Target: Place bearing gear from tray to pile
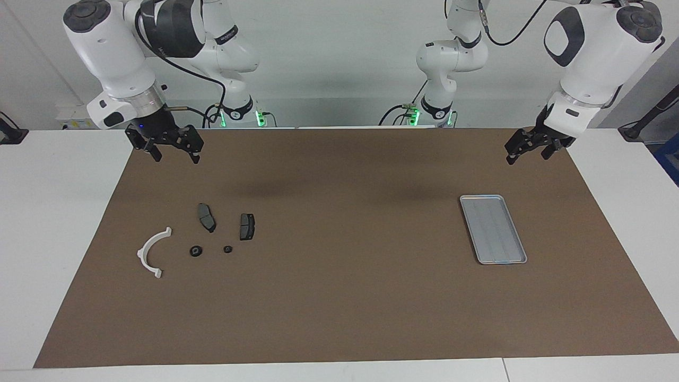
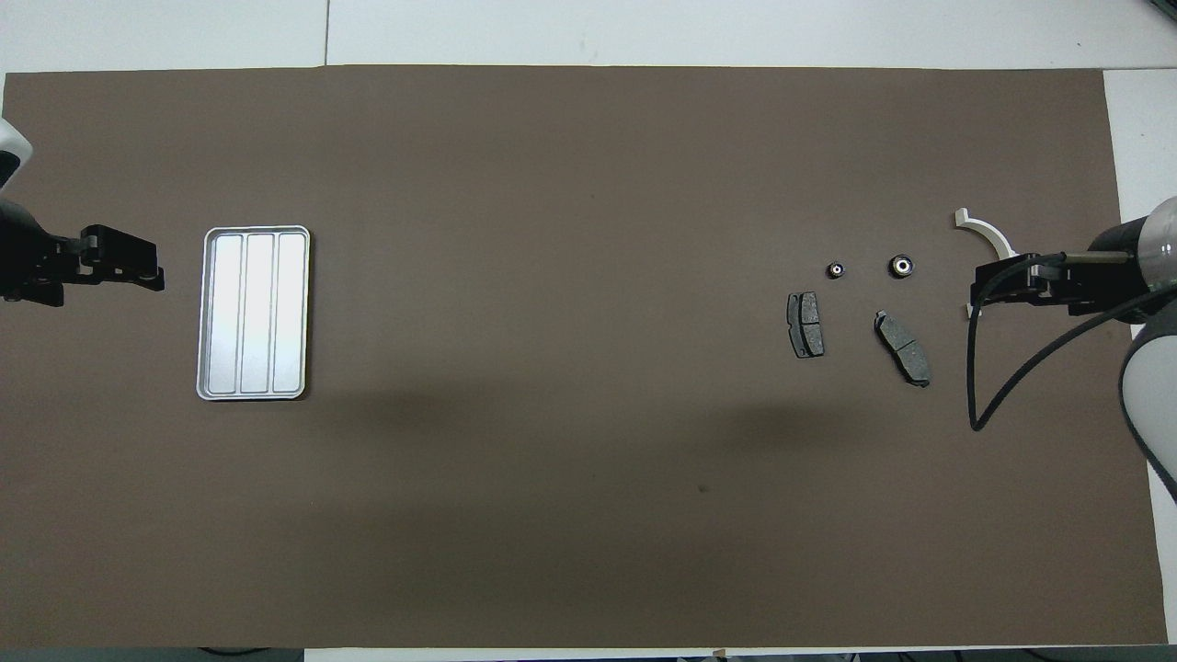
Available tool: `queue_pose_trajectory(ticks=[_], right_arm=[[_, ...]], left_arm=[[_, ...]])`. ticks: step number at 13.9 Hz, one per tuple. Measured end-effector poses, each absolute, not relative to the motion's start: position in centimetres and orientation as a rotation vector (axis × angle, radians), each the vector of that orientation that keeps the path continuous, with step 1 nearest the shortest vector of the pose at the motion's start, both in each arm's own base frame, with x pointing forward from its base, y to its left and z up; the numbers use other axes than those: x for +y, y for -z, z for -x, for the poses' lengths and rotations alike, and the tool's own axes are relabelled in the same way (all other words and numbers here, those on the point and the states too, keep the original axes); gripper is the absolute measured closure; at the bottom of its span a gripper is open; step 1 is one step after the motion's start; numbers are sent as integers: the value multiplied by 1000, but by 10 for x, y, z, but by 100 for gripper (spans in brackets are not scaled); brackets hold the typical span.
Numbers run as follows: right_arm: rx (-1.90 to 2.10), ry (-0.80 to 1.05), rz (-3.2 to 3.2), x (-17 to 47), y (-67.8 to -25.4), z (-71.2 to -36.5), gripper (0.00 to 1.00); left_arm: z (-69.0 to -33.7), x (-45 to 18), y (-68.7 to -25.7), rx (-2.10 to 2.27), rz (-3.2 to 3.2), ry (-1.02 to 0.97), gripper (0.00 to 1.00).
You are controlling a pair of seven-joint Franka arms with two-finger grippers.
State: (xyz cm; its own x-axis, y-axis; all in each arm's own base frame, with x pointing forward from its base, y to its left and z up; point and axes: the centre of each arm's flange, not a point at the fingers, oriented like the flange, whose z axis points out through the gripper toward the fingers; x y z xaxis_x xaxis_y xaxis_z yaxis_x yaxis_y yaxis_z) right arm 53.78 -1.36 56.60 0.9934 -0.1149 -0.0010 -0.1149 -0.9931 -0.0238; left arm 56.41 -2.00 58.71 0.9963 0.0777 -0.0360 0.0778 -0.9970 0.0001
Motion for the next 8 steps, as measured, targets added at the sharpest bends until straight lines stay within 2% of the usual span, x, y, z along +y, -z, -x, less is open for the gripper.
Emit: queue_pose_trajectory(ticks=[8], right_arm=[[180, -14, 3113, -21, -557, -537, 0]], left_arm=[[-564, -20, -587, 122, -3137, 56, 0]])
